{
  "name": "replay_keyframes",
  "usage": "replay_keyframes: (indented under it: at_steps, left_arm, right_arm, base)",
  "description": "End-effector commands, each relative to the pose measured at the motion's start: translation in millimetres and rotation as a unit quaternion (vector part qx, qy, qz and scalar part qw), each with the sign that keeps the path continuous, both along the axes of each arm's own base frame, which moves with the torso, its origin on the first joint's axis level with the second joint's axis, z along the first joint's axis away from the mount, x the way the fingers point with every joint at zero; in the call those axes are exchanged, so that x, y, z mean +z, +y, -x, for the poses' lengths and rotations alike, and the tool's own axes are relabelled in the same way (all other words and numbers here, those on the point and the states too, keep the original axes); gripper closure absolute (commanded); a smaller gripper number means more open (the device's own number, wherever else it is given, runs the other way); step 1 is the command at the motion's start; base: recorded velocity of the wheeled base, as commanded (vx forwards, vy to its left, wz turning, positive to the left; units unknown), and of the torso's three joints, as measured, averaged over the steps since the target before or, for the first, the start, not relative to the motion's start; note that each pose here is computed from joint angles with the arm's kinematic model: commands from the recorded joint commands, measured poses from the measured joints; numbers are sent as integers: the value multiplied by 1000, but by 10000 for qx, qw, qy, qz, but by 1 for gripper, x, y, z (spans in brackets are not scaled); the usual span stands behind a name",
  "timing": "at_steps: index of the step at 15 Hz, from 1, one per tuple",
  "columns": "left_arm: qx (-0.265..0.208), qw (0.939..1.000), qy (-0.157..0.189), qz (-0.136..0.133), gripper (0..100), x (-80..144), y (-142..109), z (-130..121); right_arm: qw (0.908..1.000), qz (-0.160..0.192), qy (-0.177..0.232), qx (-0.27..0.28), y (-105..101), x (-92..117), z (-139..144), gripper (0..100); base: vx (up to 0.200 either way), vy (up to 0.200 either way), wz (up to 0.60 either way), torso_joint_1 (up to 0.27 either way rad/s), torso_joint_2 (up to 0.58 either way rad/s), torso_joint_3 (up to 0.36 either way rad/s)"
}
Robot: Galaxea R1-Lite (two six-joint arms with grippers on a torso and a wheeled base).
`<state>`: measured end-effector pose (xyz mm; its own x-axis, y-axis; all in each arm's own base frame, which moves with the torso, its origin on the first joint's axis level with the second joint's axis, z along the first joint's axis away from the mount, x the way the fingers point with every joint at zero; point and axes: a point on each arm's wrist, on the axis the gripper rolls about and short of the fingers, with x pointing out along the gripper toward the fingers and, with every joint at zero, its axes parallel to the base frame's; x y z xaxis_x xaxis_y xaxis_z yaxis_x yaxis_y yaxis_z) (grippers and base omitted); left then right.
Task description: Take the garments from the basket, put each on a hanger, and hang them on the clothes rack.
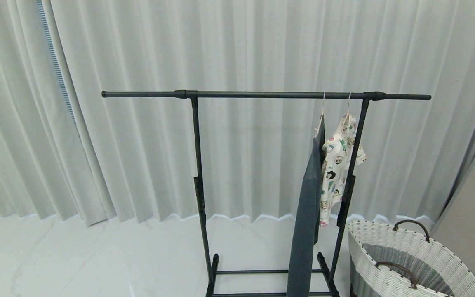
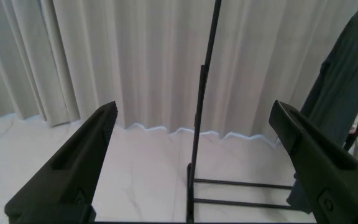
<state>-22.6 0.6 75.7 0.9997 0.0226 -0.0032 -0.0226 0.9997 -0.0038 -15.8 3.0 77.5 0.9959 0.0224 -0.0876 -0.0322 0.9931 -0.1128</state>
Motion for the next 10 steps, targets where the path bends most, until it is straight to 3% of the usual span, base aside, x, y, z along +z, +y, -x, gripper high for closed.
replay_keyframes:
  at_steps: [1,2,5,10]
  left_arm:
    - [2,10000,-8,4,0,0,0,0]
    - [2,10000,-8,4,0,0,0,0]
    - [2,10000,-8,4,0,0,0,0]
    - [2,10000,-8,-4,0,0,0,0]
  right_arm:
    - [9995,-10,12,326,-1,0,0,0]
    - [9981,-1,-111,602,-2,0,2,0]
    - [9983,-40,-460,347,-1,-2,7,0]
    - [9983,-344,-450,96,-2,-2,7,0]
  base:
    - [0,0,0,0,0,0]
    - [0,0,0,0,0,0]
    - [0,0,0,0,0,0]
    - [0,0,0,0,0,0]
